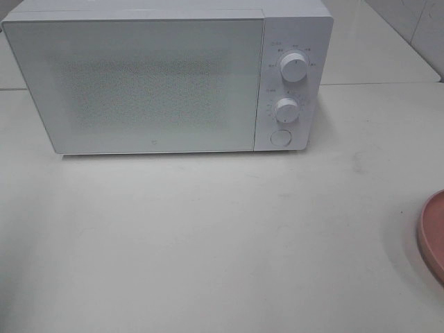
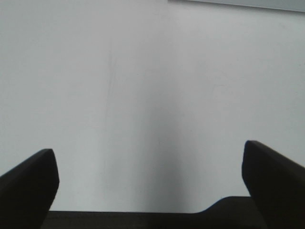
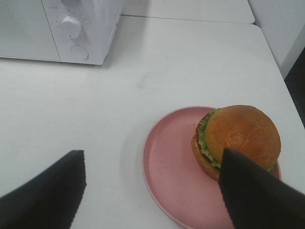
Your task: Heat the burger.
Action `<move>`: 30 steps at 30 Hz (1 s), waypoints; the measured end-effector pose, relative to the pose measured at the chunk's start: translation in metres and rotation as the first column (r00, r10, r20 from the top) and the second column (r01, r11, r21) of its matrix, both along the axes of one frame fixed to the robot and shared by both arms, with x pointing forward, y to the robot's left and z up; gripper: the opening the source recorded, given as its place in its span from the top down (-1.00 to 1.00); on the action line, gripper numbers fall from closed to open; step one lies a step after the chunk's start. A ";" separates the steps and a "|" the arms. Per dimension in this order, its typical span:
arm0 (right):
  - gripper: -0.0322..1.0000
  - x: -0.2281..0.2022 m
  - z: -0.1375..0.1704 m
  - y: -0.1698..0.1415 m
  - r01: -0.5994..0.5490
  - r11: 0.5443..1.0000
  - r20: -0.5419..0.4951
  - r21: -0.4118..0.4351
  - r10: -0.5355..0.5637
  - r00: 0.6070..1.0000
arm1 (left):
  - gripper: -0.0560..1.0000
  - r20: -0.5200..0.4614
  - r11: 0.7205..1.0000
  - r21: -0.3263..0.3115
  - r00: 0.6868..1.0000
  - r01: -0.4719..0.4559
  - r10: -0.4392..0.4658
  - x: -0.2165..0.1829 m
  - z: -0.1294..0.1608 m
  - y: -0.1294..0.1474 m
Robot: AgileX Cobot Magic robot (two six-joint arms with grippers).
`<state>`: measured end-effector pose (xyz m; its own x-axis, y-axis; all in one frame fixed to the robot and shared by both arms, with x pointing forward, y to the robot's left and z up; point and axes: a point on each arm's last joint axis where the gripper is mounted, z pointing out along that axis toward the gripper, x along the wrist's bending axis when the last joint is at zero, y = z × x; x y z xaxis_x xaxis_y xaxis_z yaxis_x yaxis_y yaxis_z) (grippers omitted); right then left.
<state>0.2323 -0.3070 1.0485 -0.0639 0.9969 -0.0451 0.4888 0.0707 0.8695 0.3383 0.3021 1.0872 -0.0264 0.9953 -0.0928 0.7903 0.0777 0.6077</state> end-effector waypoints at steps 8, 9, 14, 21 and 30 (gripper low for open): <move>-0.53 0.000 0.000 0.000 0.000 1.000 0.000 0.000 0.000 1.000 | -0.94 0.158 0.998 0.052 0.987 -0.017 0.009 -0.044 -0.007 -0.003; -0.53 0.000 0.000 0.000 0.000 1.000 0.000 0.000 0.000 1.000 | -0.94 0.193 0.998 0.056 0.981 -0.021 0.010 -0.054 -0.011 -0.004; -0.53 0.000 0.000 0.000 0.000 1.000 0.000 0.000 0.000 1.000 | -0.94 0.274 0.997 0.065 0.962 -0.029 0.011 -0.072 -0.016 -0.006; -0.53 0.000 0.000 0.000 0.000 1.000 0.000 0.000 0.000 1.000 | -0.94 0.394 0.996 0.083 0.919 -0.042 0.006 -0.098 -0.029 -0.010; -0.53 0.000 0.000 0.000 0.000 1.000 0.000 0.000 0.000 1.000 | -0.94 0.445 0.995 0.084 0.896 -0.052 0.009 -0.107 -0.030 -0.010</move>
